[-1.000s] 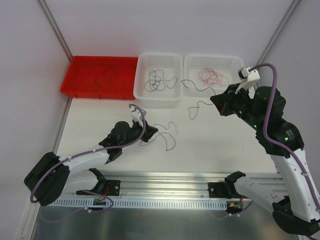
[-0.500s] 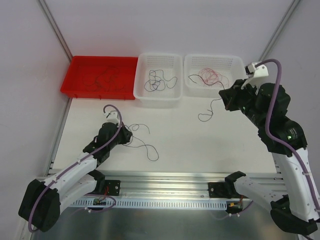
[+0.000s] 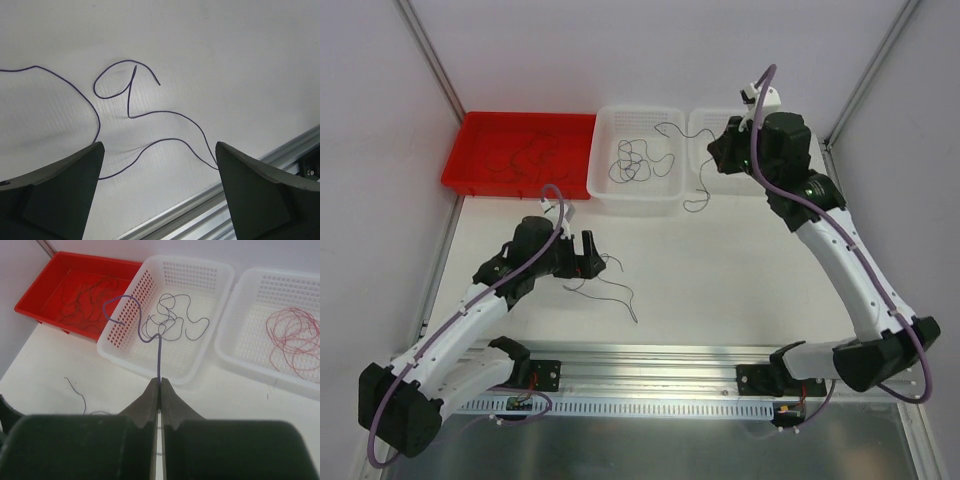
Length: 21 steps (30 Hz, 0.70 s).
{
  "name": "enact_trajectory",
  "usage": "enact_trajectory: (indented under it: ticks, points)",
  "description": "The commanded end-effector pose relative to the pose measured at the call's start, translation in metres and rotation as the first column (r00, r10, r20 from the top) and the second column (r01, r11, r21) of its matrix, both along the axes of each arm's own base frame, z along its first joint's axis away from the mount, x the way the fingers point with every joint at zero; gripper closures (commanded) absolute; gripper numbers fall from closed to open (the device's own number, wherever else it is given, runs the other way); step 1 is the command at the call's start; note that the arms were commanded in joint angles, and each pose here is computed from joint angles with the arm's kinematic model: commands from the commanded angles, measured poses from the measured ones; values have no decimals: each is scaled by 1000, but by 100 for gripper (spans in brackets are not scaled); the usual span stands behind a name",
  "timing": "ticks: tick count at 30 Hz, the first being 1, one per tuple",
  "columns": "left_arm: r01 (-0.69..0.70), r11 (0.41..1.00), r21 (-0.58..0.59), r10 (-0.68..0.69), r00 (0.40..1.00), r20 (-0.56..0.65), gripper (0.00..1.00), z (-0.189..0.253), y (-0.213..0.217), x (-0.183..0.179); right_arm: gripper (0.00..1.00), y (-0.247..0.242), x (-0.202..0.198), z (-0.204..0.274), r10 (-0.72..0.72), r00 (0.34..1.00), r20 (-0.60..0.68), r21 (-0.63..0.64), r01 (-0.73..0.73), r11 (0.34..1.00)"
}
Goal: Untangle the cables
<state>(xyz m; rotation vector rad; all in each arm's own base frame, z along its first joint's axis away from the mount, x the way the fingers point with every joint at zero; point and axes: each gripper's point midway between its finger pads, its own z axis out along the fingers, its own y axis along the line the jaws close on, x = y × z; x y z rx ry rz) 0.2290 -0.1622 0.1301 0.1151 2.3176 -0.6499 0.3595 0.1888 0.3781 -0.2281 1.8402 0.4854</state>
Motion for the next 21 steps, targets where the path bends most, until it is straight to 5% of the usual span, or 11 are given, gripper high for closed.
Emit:
enact_trajectory:
  ticks: [1,5,11,17,18,21]
  points:
    - [31,997,71,-31,1000,1,5,26,12,-10,99,19,29,56,11,984,177,113,-32,993]
    - [50,989,138,-53,998,23,1,39,22,-11,99,39,65,57,13,980,196,154,-44,987]
    - [-120,938,327,98,992,81,1,10,70,3,99,80,131,34,27,985,170,216,-64,974]
    - [-143,962,235,136,990,45,1,3,61,3,98,111,190,-36,23,998,62,224,-36,974]
    - [-149,957,247,141,989,50,1,1,64,4,94,114,194,-40,22,998,54,229,-34,973]
    - [-177,939,295,165,984,64,1,-2,74,7,40,120,203,-79,28,999,-22,211,-23,977]
